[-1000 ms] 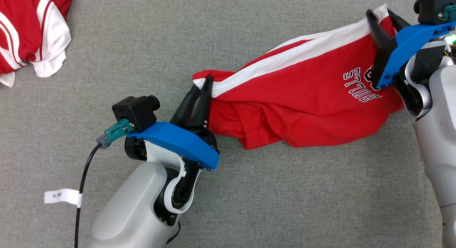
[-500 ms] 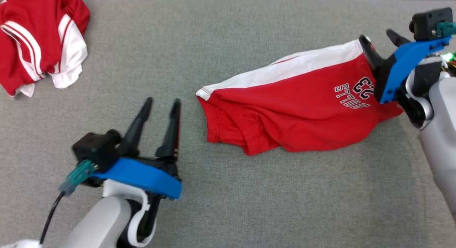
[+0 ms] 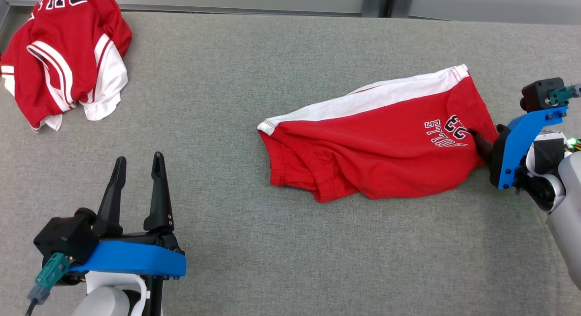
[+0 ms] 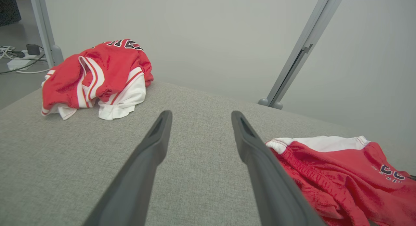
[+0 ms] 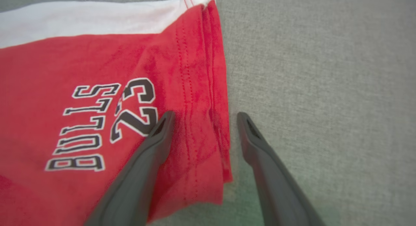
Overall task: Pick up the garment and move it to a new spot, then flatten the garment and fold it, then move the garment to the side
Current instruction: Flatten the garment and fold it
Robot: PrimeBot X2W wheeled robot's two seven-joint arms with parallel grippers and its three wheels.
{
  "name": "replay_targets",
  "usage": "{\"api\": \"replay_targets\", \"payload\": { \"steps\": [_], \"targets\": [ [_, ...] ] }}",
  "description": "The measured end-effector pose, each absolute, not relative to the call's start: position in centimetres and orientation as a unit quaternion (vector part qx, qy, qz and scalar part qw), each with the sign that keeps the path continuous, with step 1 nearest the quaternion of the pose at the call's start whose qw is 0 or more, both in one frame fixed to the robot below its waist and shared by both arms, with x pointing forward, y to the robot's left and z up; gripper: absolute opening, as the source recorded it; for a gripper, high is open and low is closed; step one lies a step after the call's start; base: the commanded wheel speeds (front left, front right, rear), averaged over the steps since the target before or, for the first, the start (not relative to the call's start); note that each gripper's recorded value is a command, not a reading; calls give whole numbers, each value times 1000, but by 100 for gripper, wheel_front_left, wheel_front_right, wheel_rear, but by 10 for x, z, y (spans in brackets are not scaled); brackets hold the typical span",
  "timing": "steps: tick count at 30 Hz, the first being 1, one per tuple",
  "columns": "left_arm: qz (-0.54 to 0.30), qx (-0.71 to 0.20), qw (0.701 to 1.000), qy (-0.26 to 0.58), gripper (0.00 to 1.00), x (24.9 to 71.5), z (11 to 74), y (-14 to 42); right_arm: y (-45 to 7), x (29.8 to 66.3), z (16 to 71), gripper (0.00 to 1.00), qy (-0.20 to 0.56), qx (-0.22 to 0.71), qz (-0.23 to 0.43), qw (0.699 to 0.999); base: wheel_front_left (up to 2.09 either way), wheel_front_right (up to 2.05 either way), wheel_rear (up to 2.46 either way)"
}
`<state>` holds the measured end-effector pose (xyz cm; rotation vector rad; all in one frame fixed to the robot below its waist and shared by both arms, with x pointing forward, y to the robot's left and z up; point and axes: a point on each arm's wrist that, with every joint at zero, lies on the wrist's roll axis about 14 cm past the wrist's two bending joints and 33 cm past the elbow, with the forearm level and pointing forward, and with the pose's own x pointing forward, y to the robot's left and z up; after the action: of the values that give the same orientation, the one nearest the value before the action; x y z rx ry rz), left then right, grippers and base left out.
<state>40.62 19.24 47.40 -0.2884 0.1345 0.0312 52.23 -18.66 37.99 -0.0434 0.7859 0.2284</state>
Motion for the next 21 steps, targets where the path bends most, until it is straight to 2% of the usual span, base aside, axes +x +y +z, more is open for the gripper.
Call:
{"api": "replay_targets", "payload": {
  "steps": [2, 3, 4, 5, 6, 7, 8, 17, 21],
  "targets": [
    [22, -144, 987, 71, 100, 402, 471, 195, -185, 519, 375, 100, 393, -20, 113, 913, 0, 0, 0],
    [23, -146, 986, 71, 100, 401, 471, 194, -184, 519, 374, 96, 397, -19, 114, 911, 0, 0, 0],
    [25, -148, 986, 71, 100, 400, 471, 194, -183, 518, 372, 65, 401, -20, 115, 909, 0, 0, 0],
    [25, -150, 986, 72, 100, 399, 470, 193, -182, 517, 371, 45, 403, -21, 116, 907, 0, 0, 0],
    [26, -150, 986, 72, 100, 398, 470, 193, -181, 516, 371, 34, 406, -21, 118, 906, 0, 0, 0],
    [25, -152, 986, 70, 100, 398, 471, 192, -179, 515, 370, 13, 406, -19, 119, 906, 0, 0, 0],
    [23, -152, 986, 68, 100, 397, 473, 190, -176, 515, 371, 0, 403, -14, 122, 907, 0, 0, 0],
    [-15, -145, 988, 41, 100, 400, 487, 169, -180, 517, 394, 0, 322, 26, 102, 941, 0, 0, 0],
    [-41, -148, 987, 44, 100, 402, 486, 152, -197, 500, 395, 0, 295, 52, 74, 951, 0, 0, 0]
  ]
}}
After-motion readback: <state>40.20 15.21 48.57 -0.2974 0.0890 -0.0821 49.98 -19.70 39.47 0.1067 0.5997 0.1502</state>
